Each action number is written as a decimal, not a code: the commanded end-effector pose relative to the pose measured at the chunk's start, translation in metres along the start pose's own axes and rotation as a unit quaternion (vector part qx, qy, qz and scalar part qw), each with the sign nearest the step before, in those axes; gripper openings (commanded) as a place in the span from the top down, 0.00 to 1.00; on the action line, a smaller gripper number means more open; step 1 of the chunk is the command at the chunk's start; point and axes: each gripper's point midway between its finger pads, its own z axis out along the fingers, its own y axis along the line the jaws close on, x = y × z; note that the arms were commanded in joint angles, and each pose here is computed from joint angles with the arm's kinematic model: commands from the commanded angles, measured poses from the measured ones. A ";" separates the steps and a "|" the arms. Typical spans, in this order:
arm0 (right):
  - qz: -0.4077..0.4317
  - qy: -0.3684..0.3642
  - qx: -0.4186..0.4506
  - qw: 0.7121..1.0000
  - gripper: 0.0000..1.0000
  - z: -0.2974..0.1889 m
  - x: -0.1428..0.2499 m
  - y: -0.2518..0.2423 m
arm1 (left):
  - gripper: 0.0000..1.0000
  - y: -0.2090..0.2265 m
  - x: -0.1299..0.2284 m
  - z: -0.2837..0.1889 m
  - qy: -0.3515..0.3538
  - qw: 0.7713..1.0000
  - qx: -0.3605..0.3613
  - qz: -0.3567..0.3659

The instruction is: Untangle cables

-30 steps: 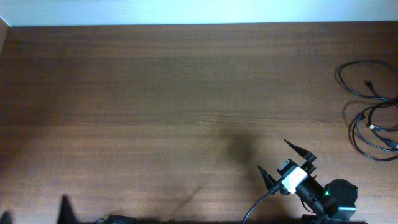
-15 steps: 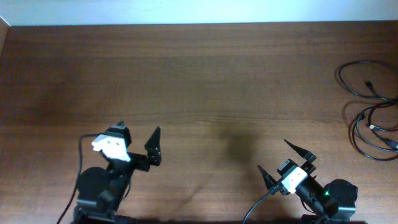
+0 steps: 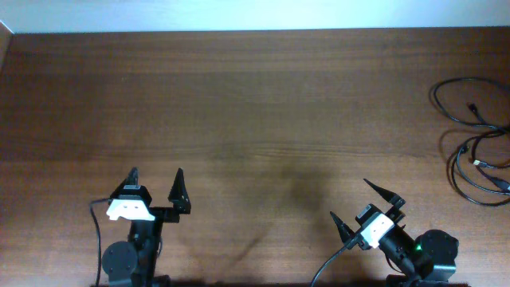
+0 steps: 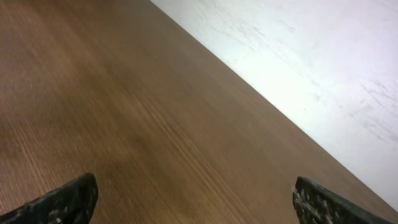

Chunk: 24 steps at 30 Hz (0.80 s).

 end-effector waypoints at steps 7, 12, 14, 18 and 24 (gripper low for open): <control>0.001 -0.002 -0.003 1.000 0.01 0.000 0.000 0.002 | 0.01 0.027 0.041 -0.001 0.043 0.998 -0.053 0.009; 0.001 -0.002 -0.003 1.000 0.01 0.000 0.000 0.002 | 0.01 0.026 0.041 -0.001 0.045 0.997 -0.050 0.028; 0.001 -0.002 -0.003 1.000 0.01 0.000 0.000 0.002 | 0.01 0.026 0.041 0.000 0.043 0.997 -0.050 0.028; 0.001 -0.002 -0.003 1.000 0.01 0.000 0.000 0.002 | 0.01 0.026 0.041 0.000 0.043 0.997 -0.050 0.028; 0.001 -0.002 -0.003 1.000 0.01 0.000 0.000 0.002 | 0.01 0.026 0.041 0.000 0.043 0.997 -0.050 0.028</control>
